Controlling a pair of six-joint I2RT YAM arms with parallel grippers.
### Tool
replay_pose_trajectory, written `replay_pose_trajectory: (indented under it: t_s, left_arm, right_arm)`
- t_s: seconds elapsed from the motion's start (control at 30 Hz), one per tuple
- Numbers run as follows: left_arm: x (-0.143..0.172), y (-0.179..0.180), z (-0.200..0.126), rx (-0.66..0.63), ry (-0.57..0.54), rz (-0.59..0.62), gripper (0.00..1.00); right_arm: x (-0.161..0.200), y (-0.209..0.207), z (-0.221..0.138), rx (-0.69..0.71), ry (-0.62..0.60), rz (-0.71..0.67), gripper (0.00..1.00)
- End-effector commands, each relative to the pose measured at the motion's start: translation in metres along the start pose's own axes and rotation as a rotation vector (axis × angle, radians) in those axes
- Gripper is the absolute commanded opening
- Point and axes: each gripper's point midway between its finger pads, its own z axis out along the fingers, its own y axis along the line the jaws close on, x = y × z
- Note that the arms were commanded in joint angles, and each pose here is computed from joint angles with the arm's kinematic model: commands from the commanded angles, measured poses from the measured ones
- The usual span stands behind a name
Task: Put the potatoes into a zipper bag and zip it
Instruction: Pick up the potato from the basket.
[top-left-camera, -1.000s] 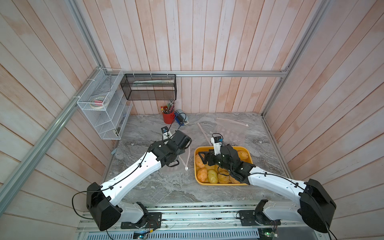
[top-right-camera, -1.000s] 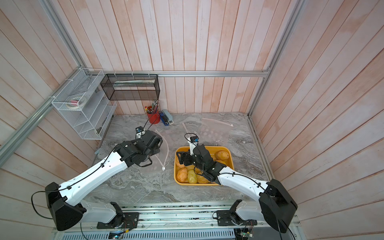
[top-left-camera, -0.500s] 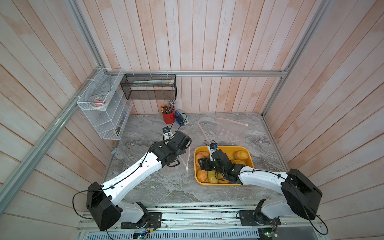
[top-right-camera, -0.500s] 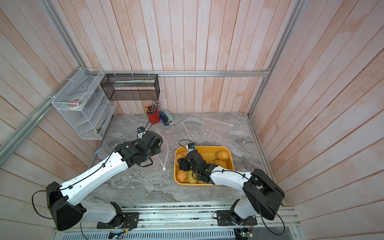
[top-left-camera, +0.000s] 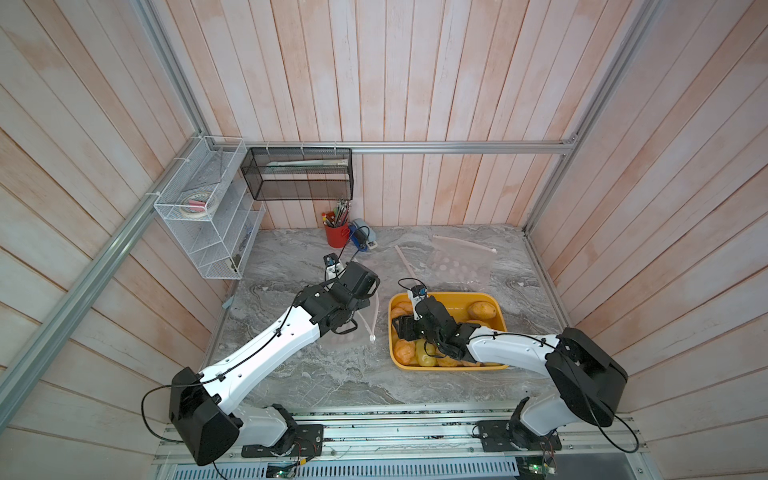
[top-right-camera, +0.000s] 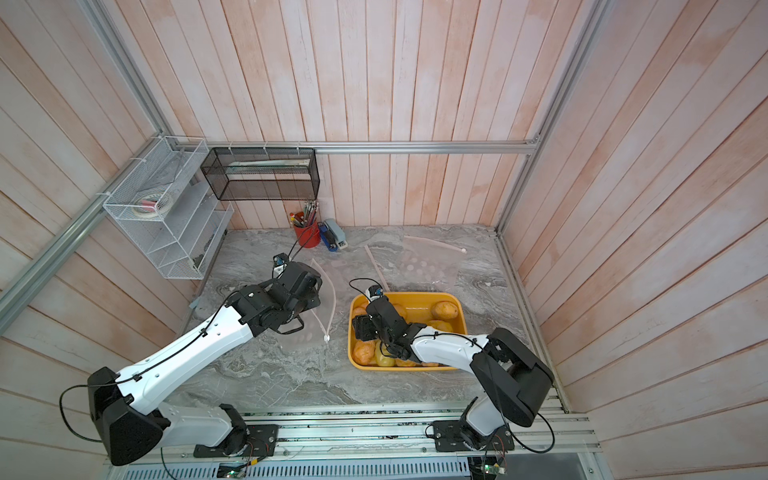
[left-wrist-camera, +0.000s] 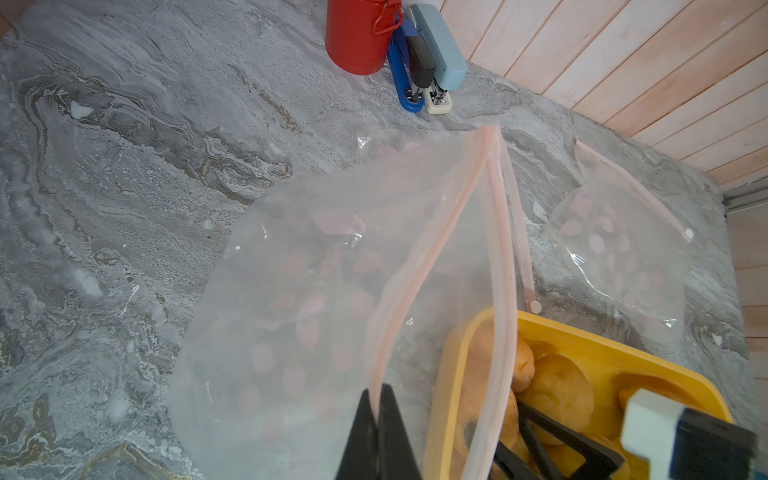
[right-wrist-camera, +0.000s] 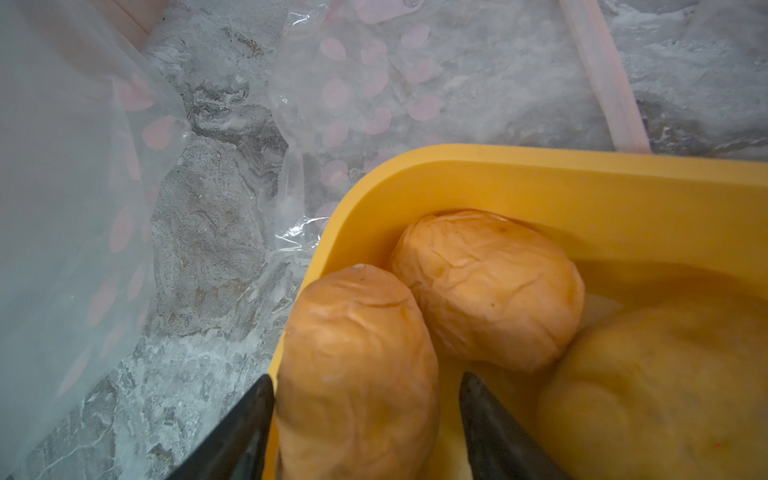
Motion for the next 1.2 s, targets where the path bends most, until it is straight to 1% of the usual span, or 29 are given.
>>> replay_pose_trajectory:
  t_s: [0.0,0.1,0.23,0.4,0.63,0.73,0.93,1.07,1.17]
  left_arm:
    - [-0.004,0.001,-0.005,0.028,-0.015,0.000,0.00]
    - [-0.004,0.001,-0.005,0.037,-0.019,-0.001,0.00]
    - [-0.002,-0.002,-0.003,0.046,-0.007,0.003,0.00]
    - [-0.001,-0.004,-0.003,0.057,-0.002,0.007,0.00]
    - [0.000,-0.006,-0.004,0.075,0.001,0.008,0.00]
    - [0.001,-0.007,-0.004,0.078,0.004,0.006,0.00]
    - [0.003,-0.008,-0.002,0.082,0.010,0.008,0.00]
    - [0.004,-0.010,0.000,0.086,0.015,0.013,0.00]
    - [0.005,-0.011,0.001,0.089,0.020,0.017,0.00]
  right_arm:
    - [-0.001,0.009,0.000,-0.023,0.010,-0.015,0.76]
    - [-0.002,0.011,0.001,-0.027,0.007,-0.018,0.77]
    - [-0.001,0.010,0.003,-0.018,0.012,-0.017,0.70]
    - [-0.002,0.011,0.002,-0.026,0.010,-0.015,0.53]
    - [-0.012,0.010,-0.013,-0.026,-0.041,0.013,0.38]
    - [-0.019,0.010,-0.025,-0.031,-0.077,0.025,0.32]
    - [-0.039,0.010,-0.060,-0.059,-0.188,0.065,0.26]
    - [-0.057,0.019,-0.092,-0.119,-0.273,0.076,0.25]
    - [-0.070,0.037,-0.112,-0.181,-0.311,0.042,0.23]
